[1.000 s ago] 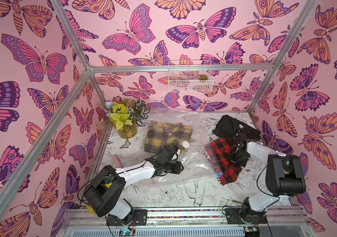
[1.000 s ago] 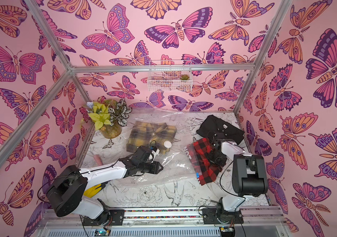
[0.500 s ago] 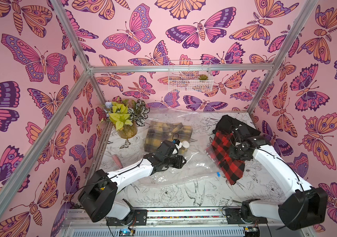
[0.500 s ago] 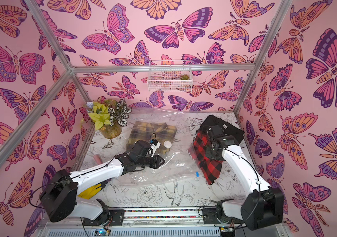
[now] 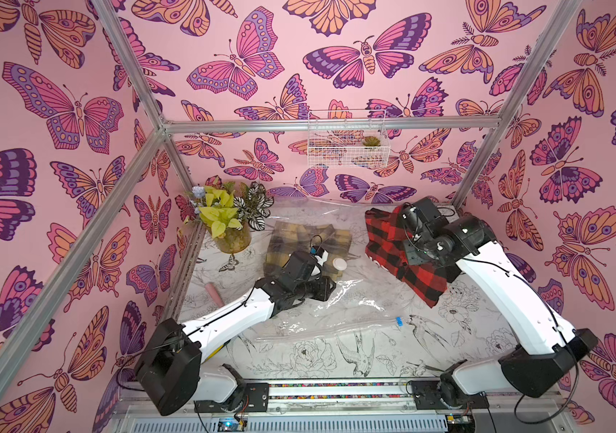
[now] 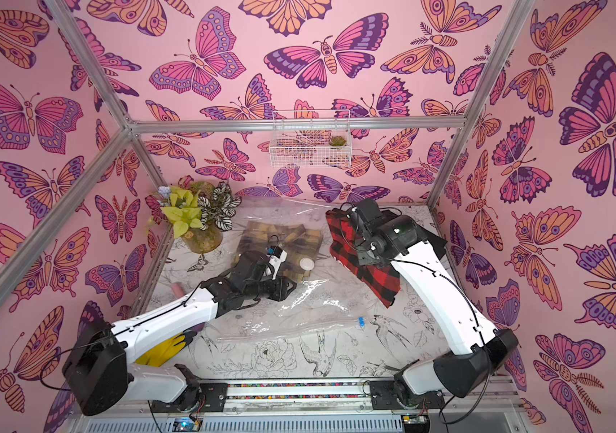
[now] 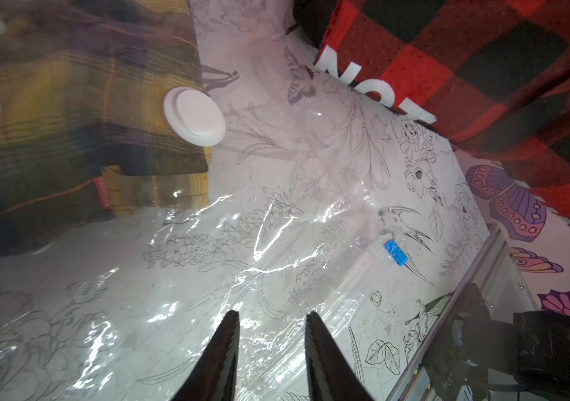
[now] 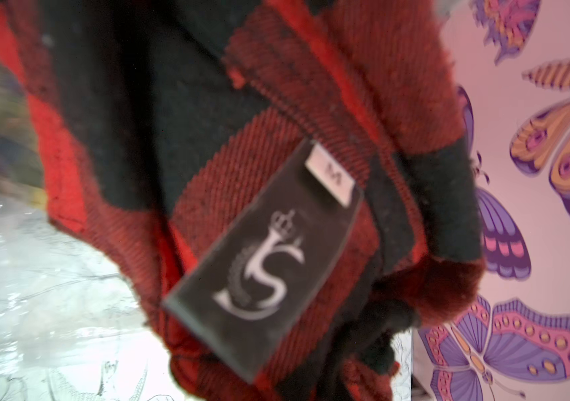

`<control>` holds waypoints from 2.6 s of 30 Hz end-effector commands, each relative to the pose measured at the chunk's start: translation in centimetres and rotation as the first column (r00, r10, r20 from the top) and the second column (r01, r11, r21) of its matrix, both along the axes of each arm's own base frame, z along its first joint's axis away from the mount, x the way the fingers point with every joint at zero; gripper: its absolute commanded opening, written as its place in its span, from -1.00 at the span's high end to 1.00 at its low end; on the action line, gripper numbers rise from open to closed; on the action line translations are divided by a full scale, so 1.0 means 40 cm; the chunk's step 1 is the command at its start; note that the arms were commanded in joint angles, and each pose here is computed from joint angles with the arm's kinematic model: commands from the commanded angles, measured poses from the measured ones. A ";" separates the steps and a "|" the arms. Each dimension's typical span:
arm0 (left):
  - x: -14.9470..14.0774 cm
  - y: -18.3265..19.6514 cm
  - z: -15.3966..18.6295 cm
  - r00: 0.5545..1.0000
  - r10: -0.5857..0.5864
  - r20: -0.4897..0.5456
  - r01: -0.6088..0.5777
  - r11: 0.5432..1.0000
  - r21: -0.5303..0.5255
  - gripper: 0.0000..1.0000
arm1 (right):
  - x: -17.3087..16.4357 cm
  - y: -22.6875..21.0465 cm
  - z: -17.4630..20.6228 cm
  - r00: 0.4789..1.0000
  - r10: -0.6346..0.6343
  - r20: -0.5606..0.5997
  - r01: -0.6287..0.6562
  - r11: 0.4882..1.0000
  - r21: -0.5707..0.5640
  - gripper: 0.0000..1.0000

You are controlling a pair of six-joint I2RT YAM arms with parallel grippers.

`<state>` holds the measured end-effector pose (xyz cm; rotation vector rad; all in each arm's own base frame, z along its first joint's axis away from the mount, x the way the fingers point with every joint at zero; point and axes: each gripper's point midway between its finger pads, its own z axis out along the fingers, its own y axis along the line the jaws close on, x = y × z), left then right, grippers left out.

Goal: Place the folded shirt into the vacuum bag
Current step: Pick up the shirt from the center of the board, then place the shirt in the vacuum bag, then pick up the shirt in the vacuum bag.

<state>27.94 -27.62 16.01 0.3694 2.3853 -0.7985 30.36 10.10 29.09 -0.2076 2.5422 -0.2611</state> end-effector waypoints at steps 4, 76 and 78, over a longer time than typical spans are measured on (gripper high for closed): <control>0.023 0.151 0.063 0.982 0.179 0.064 -0.182 0.982 0.051 0.29 | -0.009 0.187 -0.002 0.958 0.278 -0.065 -0.265 0.951 0.162 1.00; -0.091 0.212 -0.181 0.931 0.252 -0.265 -0.182 0.948 0.262 0.01 | 0.034 0.123 -0.514 0.890 0.083 -0.448 0.269 0.696 0.666 -0.39; -0.056 0.199 -0.184 0.934 0.248 -0.258 -0.186 0.952 0.242 -0.03 | 0.062 0.145 -0.518 0.888 0.099 -0.449 0.270 0.678 0.683 -0.35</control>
